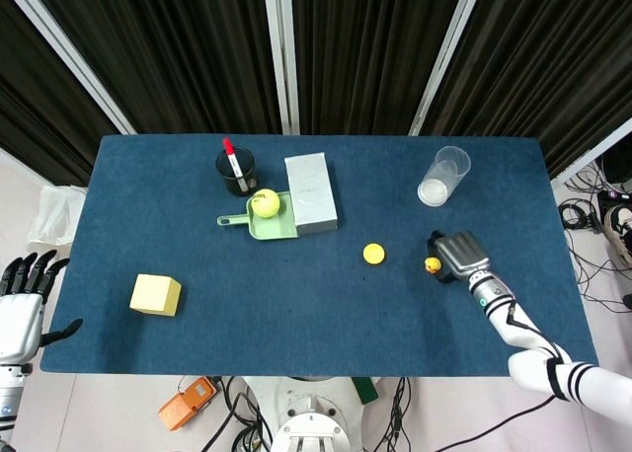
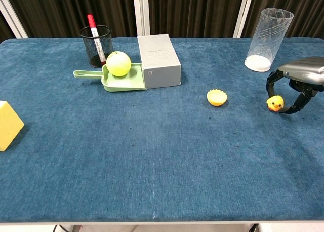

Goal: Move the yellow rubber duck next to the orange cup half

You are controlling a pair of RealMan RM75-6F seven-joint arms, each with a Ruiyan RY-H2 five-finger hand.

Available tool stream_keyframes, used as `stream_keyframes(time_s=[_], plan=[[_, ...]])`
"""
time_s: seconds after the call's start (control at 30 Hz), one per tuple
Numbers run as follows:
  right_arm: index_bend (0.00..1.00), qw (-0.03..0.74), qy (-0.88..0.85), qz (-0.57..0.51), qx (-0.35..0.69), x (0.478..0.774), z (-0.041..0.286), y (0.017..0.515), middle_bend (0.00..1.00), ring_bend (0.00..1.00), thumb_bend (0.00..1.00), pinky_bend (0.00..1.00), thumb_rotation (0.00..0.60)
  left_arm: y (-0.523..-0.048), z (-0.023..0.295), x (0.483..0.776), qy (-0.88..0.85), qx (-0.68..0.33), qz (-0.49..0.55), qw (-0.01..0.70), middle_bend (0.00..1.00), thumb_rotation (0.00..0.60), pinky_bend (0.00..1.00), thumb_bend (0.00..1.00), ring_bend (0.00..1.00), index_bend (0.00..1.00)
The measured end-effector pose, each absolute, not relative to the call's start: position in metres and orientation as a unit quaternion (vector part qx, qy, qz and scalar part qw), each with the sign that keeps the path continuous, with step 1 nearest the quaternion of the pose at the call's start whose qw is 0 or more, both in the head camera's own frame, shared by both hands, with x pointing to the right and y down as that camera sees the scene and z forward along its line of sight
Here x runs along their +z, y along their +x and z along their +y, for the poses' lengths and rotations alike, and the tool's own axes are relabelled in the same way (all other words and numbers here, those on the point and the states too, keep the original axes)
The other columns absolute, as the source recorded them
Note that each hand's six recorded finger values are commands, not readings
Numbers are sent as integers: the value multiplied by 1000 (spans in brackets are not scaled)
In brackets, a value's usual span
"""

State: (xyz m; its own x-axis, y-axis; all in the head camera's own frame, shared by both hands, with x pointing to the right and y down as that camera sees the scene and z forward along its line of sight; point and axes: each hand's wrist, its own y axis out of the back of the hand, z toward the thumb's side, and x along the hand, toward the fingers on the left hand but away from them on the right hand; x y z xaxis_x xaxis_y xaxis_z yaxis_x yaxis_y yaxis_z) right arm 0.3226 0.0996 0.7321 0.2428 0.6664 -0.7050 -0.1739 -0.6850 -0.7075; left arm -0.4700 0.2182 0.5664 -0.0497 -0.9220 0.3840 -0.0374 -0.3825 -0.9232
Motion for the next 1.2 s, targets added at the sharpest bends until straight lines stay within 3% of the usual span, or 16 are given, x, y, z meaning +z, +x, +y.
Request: stream_keyframes(time_s=[0.23, 0.5, 0.87, 1.2], plan=[[669, 360, -712, -201, 569, 712, 90, 314, 355, 886, 469, 1000, 600, -469, 217, 566, -581, -594, 411, 374, 74, 600, 0, 0, 14, 153], [669, 382, -732, -204, 526, 690, 60, 260, 355, 886, 471, 1000, 600, -468, 216, 562, -580, -592, 413, 377, 74, 600, 0, 0, 14, 153], [666, 396, -734, -151, 531, 712, 55, 197, 355, 886, 473, 1000, 600, -470, 219, 564, -581, -595, 412, 373, 75, 600, 0, 0, 13, 153], [638, 388, -722, -130, 558, 732, 60, 197, 355, 885, 473, 1000, 600, -472, 221, 567, -581, -596, 414, 369, 74, 600, 0, 0, 14, 153]])
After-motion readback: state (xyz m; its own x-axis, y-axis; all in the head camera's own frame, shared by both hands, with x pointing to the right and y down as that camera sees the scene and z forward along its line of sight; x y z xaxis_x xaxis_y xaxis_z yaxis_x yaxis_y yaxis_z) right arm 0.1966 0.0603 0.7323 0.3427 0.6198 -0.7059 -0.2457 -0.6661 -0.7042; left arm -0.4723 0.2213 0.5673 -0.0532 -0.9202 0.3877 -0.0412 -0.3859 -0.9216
